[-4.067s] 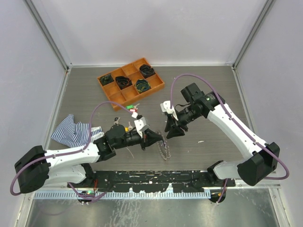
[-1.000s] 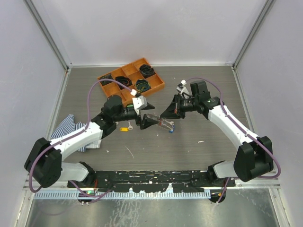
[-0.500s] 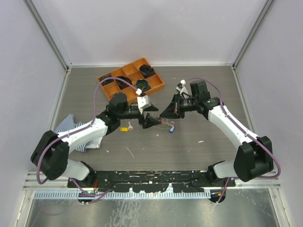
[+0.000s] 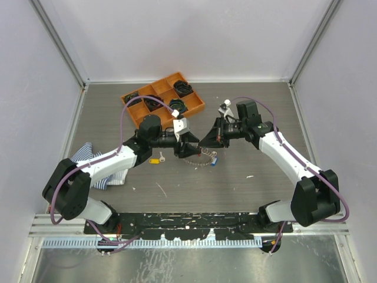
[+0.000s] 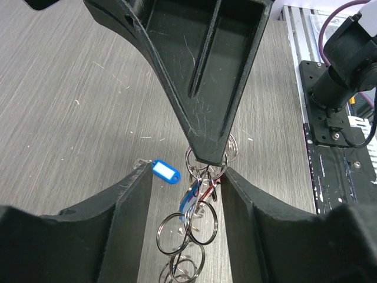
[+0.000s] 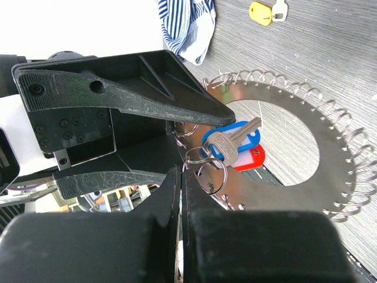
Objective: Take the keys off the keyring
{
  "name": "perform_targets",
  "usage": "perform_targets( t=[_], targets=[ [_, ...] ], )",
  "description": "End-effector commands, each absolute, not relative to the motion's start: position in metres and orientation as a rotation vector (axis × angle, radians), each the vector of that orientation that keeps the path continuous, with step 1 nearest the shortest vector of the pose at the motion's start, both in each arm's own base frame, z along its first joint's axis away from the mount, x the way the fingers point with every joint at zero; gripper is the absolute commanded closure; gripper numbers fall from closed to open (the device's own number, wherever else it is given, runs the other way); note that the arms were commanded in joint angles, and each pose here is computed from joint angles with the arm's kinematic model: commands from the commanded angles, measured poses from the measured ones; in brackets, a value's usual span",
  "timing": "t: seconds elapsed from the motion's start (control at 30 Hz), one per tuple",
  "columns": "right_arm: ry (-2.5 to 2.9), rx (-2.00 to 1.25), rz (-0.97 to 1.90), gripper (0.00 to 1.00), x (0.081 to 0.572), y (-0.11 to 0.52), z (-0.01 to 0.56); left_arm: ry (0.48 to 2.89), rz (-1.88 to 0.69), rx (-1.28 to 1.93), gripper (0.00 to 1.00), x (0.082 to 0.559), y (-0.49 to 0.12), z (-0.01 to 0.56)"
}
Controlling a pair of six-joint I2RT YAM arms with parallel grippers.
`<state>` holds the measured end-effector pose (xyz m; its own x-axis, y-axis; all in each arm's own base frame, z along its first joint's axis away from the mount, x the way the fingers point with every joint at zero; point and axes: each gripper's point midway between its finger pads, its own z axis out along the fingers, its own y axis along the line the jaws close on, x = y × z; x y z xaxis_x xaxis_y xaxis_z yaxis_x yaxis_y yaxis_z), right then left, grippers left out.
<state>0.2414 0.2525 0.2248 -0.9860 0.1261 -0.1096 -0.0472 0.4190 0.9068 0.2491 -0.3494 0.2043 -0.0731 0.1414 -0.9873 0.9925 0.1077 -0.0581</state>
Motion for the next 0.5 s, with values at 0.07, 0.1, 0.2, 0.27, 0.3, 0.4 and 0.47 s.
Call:
perform_targets(
  t=[0.07, 0.1, 0.2, 0.27, 0.3, 0.4, 0.47],
  targets=[
    [2.419, -0.008, 1.671, 0.99, 0.238, 0.255, 0.247, 1.324, -1.106, 1.203, 0.56, 0.253, -0.353, 0.232],
    [2.42, -0.008, 1.671, 0.99, 0.237, 0.255, 0.246, 1.322, -1.106, 1.203, 0.59, 0.253, -0.353, 0.233],
    [2.415, -0.012, 1.674, 0.99, 0.237, 0.255, 0.247, 1.327, -1.109, 1.207, 0.7, 0.252, -0.352, 0.233],
    [2.413, -0.017, 1.675, 0.99, 0.237, 0.255, 0.247, 1.324, -1.119, 1.209, 0.78, 0.251, -0.352, 0.234],
    [2.41, -0.023, 1.679, 0.99, 0.236, 0.255, 0.247, 1.324, -1.126, 1.208, 0.85, 0.251, -0.352, 0.235],
    [2.404, -0.031, 1.683, 0.94, 0.235, 0.255, 0.247, 1.311, -1.14, 1.195, 0.95, 0.251, -0.35, 0.238],
    [2.401, -0.037, 1.685, 0.88, 0.235, 0.255, 0.247, 1.297, -1.145, 1.186, 1.0, 0.251, -0.349, 0.242]
  ],
)
